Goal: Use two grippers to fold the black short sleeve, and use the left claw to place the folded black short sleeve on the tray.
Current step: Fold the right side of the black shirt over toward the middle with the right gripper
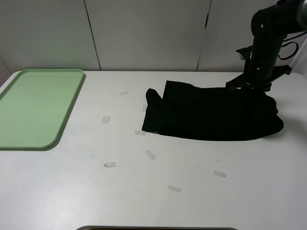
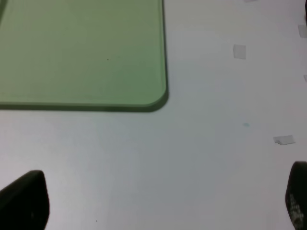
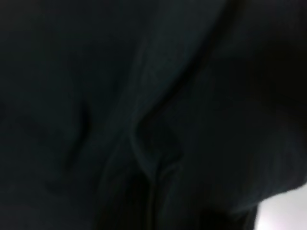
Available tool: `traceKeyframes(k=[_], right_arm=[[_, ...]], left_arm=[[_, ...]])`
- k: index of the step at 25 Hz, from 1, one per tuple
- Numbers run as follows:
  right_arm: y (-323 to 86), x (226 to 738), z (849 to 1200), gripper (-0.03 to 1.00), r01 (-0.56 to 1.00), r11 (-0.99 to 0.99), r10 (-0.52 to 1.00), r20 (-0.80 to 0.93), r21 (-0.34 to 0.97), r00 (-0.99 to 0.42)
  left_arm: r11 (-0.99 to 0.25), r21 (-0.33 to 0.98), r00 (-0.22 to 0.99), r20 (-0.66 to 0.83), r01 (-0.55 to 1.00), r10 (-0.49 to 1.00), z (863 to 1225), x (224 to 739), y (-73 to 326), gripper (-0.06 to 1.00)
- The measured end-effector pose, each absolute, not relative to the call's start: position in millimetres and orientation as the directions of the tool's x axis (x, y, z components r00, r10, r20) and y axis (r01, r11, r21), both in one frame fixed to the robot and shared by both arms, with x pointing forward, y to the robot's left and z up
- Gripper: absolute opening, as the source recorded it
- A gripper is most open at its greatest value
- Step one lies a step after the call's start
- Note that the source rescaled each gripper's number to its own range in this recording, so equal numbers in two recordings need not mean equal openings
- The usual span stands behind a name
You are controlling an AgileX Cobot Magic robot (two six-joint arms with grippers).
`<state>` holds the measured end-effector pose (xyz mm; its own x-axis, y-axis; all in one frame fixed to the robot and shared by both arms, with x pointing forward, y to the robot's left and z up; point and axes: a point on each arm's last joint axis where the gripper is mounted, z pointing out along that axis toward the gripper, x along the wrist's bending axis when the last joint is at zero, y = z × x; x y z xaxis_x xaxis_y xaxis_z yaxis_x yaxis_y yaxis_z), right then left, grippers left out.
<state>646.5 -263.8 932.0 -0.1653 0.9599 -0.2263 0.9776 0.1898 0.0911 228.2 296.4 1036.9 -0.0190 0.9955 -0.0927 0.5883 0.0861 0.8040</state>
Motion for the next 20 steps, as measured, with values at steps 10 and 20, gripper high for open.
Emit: traceKeyframes(k=[10, 20], right_arm=[[-242, 643, 923, 0.15, 0.974, 0.186, 0.974, -0.155, 0.131, -0.165], [-214, 640, 923, 0.85, 0.961, 0.227, 0.97, -0.123, 0.158, -0.209]], left_arm=[[0.086, 0.804, -0.019, -0.093, 0.588, 0.996, 1037, 228, 296, 0.99], [0.086, 0.804, -0.019, -0.093, 0.588, 0.996, 1037, 228, 296, 0.99]])
